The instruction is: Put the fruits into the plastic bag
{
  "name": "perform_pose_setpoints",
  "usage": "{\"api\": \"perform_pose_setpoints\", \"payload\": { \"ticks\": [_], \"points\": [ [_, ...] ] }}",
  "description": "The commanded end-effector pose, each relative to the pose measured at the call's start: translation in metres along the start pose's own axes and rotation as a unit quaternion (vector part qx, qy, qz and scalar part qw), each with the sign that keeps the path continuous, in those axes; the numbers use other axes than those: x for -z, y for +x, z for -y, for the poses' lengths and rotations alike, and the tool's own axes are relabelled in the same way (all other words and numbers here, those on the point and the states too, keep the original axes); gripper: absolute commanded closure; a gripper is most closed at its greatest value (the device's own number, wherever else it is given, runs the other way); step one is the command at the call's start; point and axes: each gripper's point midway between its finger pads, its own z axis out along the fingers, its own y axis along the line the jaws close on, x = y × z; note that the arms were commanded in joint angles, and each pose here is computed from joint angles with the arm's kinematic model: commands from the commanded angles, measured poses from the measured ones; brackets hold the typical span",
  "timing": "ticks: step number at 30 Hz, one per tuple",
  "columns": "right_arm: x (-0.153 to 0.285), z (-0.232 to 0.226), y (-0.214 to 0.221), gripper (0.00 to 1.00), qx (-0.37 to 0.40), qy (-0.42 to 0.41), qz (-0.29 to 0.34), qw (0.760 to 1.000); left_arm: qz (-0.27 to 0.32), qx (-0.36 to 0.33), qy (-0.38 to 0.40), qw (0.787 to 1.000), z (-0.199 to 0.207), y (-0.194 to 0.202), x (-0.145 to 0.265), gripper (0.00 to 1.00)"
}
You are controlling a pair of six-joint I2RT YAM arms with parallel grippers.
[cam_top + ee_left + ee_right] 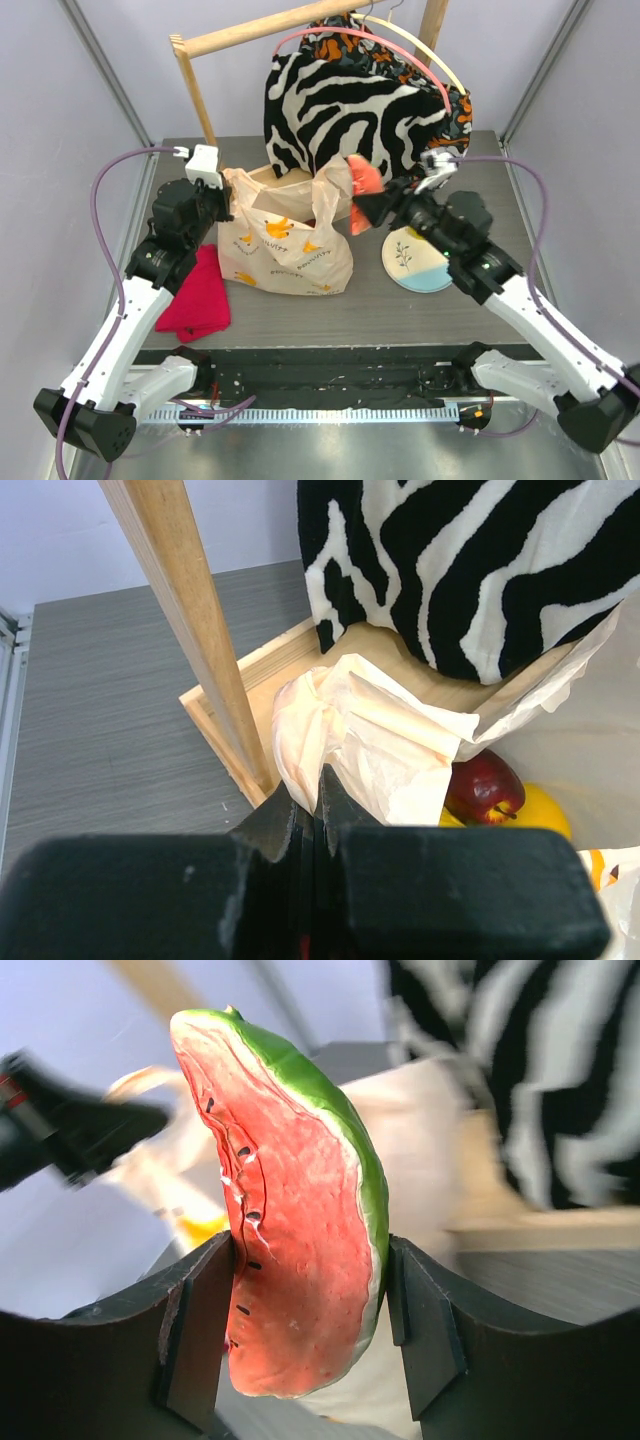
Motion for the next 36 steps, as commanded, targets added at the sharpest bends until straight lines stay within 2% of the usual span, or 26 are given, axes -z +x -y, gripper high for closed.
{"api": "perform_pose_setpoints", "payload": {
  "ticks": [1,3,7,9,22,28,36],
  "points": [
    [-0.02,-0.095,-0.023,0.91,0.06,-0.157,0.048,0.985,0.032,0.002,0.012,0.999,0.005,-0.016,0.001,1.0],
    [-0.033,-0.125,-0.012,0.91,0.08,-0.195,0.033,0.977,0.035,0.002,0.01,0.999,0.004,-0.016,0.001,1.0],
    [-0.065,-0.141,0.01,0.92,0.091,-0.212,-0.004,0.973,0.034,0.0,0.003,0.999,0.001,-0.014,0.001,1.0],
    [-0.08,-0.139,0.022,0.92,0.098,-0.208,-0.016,0.973,0.034,-0.001,0.001,0.999,0.001,-0.014,0.0,1.0],
    [-0.137,-0.102,0.03,0.92,0.134,-0.098,0.021,0.986,0.032,0.005,0.013,0.999,0.005,-0.012,-0.002,1.0],
    [-0.151,-0.084,0.051,0.94,0.14,-0.053,0.027,0.988,0.029,0.006,0.015,0.999,0.006,-0.01,-0.004,1.0],
    [-0.142,-0.101,0.096,0.94,0.165,-0.078,-0.028,0.983,0.029,0.006,0.014,0.999,0.006,-0.011,-0.003,1.0]
  ]
}}
